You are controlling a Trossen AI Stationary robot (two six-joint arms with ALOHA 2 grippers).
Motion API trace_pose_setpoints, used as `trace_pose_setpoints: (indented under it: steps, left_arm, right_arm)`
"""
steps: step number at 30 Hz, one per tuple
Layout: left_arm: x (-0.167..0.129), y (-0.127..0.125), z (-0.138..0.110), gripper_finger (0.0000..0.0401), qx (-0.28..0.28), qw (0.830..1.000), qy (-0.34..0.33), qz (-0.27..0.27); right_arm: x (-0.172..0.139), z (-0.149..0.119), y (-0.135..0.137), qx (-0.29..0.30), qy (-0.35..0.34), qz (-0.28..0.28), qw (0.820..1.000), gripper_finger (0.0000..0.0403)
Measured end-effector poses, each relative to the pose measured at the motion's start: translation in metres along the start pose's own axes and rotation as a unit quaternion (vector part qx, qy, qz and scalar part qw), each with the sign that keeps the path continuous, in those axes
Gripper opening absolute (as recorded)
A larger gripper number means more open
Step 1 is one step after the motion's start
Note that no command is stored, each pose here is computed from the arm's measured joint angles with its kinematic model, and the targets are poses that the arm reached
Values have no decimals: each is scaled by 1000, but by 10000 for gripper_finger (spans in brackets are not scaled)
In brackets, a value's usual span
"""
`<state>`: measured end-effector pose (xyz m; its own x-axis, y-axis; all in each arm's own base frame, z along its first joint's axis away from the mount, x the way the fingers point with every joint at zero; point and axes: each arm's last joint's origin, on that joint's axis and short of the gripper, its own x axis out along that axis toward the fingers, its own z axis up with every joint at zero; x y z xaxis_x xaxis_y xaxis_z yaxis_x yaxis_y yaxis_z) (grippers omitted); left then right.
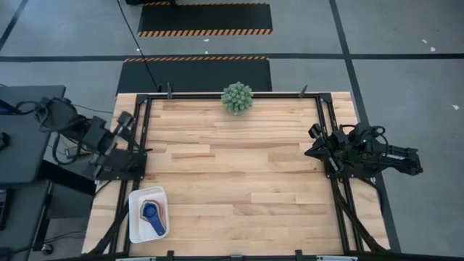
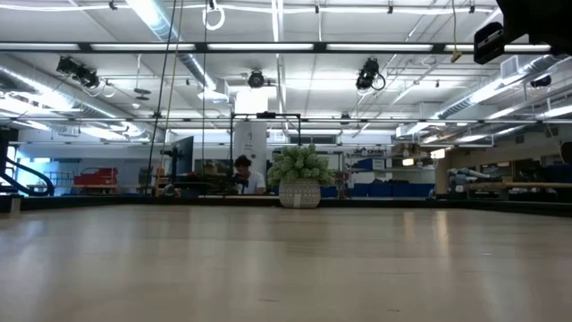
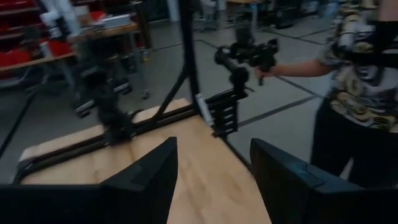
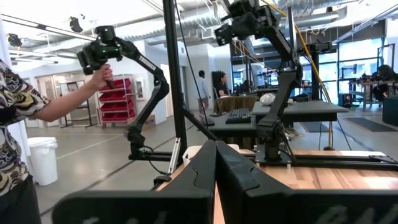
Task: Nest measuring cups in basket
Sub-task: Return to Home Position
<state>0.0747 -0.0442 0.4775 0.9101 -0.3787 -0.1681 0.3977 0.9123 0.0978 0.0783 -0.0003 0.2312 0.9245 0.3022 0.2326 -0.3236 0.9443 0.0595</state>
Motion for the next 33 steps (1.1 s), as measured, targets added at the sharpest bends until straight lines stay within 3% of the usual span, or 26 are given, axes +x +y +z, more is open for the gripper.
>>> trace_pose_setpoints:
  steps: [5, 13, 23, 33]
  left_arm:
    - [-23, 7, -9, 206, -14, 999, 11, 45]
    - [-66, 15, -24, 206, -22, 998, -21, 52]
    - [-81, 14, -96, 206, -50, 993, -86, 61]
    - [-54, 3, -169, 206, -55, 985, -150, 65]
  right_arm:
    - [0, 0, 0, 0, 0, 0, 1000, 14]
    - [0, 0, 0, 6, 0, 0, 1000, 14]
    - [0, 0, 0, 16, -1, 0, 1000, 14]
    - [0, 0, 0, 16, -1, 0, 1000, 14]
